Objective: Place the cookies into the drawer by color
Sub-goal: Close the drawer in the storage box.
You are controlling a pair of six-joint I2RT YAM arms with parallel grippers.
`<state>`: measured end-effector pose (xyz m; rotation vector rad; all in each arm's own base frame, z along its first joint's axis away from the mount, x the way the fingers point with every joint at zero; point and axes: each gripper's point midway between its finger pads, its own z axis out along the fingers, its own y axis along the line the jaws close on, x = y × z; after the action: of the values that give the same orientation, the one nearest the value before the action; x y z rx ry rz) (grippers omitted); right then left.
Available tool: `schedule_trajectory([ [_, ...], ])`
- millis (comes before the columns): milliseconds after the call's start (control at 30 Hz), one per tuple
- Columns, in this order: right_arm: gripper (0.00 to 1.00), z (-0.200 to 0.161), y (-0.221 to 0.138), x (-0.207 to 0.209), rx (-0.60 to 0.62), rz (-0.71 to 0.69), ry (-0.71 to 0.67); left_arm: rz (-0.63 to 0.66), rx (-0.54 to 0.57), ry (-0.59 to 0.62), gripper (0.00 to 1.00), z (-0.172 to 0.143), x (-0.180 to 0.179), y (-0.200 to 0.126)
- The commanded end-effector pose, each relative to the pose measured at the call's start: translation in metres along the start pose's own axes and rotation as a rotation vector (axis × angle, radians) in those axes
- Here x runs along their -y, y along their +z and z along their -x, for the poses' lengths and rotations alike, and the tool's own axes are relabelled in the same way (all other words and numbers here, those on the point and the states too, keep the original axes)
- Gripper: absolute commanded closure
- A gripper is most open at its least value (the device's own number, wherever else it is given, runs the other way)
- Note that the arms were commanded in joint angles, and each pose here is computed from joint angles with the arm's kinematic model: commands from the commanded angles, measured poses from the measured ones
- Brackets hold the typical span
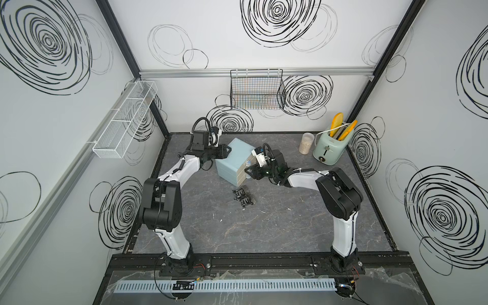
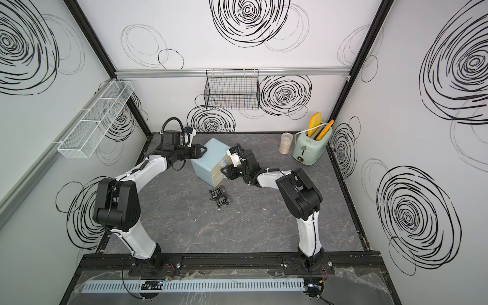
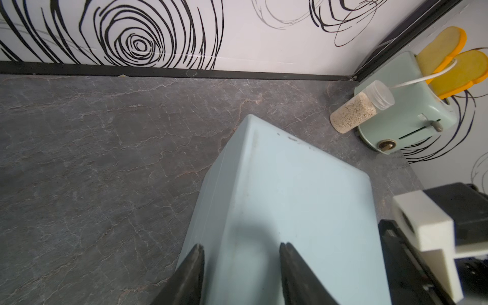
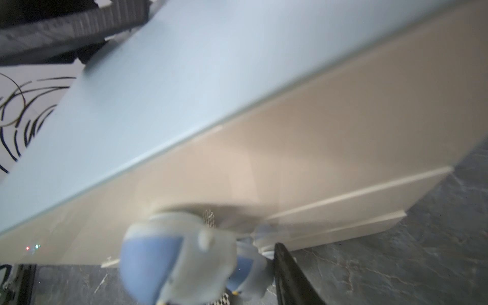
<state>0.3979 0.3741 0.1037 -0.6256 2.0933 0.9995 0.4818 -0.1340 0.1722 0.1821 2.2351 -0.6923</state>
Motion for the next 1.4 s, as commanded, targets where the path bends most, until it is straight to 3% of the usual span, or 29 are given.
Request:
schedule_trajectory([
  [0,0.50,0.030,-0.005,-0.036,0.113,0.080,-0.076,-0.089,-0.044,-0.003,0.44,-0.012,0.034,-0.002],
  [233,0.33,0.019,-0.022,-0.028,0.092,0.020,-0.096,-0.026,0.019,-0.022,0.24,0.006,0.025,-0.016],
  [400,0.27,0.005,-0.034,-0.020,0.070,-0.012,-0.107,0.034,0.092,-0.058,0.14,0.016,0.012,-0.034],
  [667,0.27,-0.027,-0.044,-0.003,0.021,-0.036,-0.065,0.065,0.170,-0.143,0.12,0.013,-0.005,-0.055],
  [833,0.34,-0.039,-0.040,0.006,-0.001,-0.035,-0.045,0.065,0.186,-0.190,0.13,0.008,-0.011,-0.058],
  [1367,0.37,-0.041,-0.005,0.018,0.015,0.005,-0.061,0.007,0.159,-0.244,0.15,-0.003,-0.010,-0.045],
])
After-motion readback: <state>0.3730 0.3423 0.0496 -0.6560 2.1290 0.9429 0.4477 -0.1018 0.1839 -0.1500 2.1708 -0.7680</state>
